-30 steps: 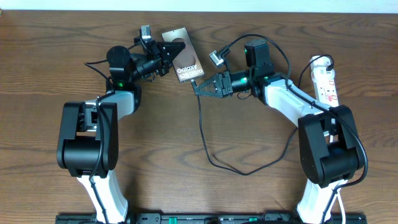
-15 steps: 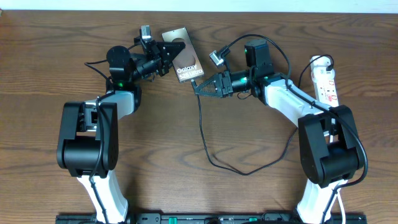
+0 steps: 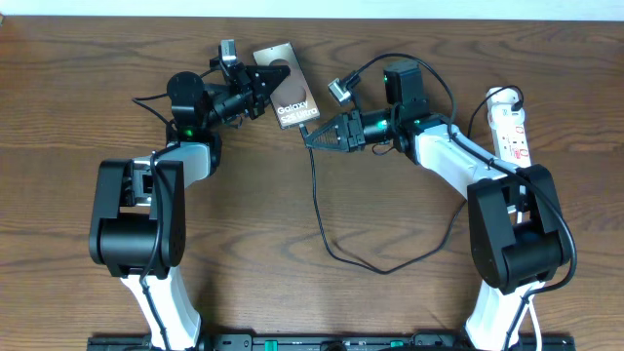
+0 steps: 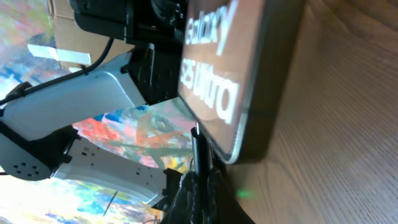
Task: Plug charger to phone and switch on socket
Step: 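Hold the USB-C plug pressed into the phone's bottom port with right gripper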
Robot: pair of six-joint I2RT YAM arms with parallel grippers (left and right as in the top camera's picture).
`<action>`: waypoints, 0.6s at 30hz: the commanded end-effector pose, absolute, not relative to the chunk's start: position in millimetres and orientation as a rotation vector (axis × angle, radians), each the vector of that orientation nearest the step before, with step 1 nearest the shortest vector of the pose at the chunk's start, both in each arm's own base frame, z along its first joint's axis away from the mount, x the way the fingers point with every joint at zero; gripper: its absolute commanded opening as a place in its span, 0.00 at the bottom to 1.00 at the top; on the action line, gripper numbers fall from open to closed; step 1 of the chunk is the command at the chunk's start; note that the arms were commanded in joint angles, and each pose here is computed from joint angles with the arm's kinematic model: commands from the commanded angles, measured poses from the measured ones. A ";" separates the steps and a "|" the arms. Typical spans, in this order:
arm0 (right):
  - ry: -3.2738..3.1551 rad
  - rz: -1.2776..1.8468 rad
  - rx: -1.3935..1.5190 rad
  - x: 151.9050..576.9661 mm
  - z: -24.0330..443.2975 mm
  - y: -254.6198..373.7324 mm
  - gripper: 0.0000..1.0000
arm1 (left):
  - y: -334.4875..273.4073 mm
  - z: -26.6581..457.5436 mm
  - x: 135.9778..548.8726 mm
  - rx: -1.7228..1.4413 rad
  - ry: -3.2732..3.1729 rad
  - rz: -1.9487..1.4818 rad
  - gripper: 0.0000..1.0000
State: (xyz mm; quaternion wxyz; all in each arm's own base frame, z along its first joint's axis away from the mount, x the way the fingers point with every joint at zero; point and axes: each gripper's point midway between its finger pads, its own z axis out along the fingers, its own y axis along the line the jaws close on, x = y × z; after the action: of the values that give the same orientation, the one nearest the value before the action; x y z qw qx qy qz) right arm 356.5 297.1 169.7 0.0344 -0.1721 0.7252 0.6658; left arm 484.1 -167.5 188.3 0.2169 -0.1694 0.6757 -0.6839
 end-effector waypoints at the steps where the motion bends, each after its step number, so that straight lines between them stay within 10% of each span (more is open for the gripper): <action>1: 2.225 2.050 -0.516 359.5 171.7 293.8 0.01 | -172.7 192.1 477.2 -0.396 1.883 -1.907 0.07; 18: 2.261 2.027 -0.463 363.1 165.9 290.6 0.01 | -172.3 192.2 477.7 -0.400 1.881 -1.906 0.07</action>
State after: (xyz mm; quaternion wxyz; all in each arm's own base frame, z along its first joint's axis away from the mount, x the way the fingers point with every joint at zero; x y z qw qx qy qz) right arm 355.7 296.7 167.6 0.0258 -0.1627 0.7292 0.6642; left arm 483.5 -168.0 188.3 0.2156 -0.1679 0.6761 -0.6842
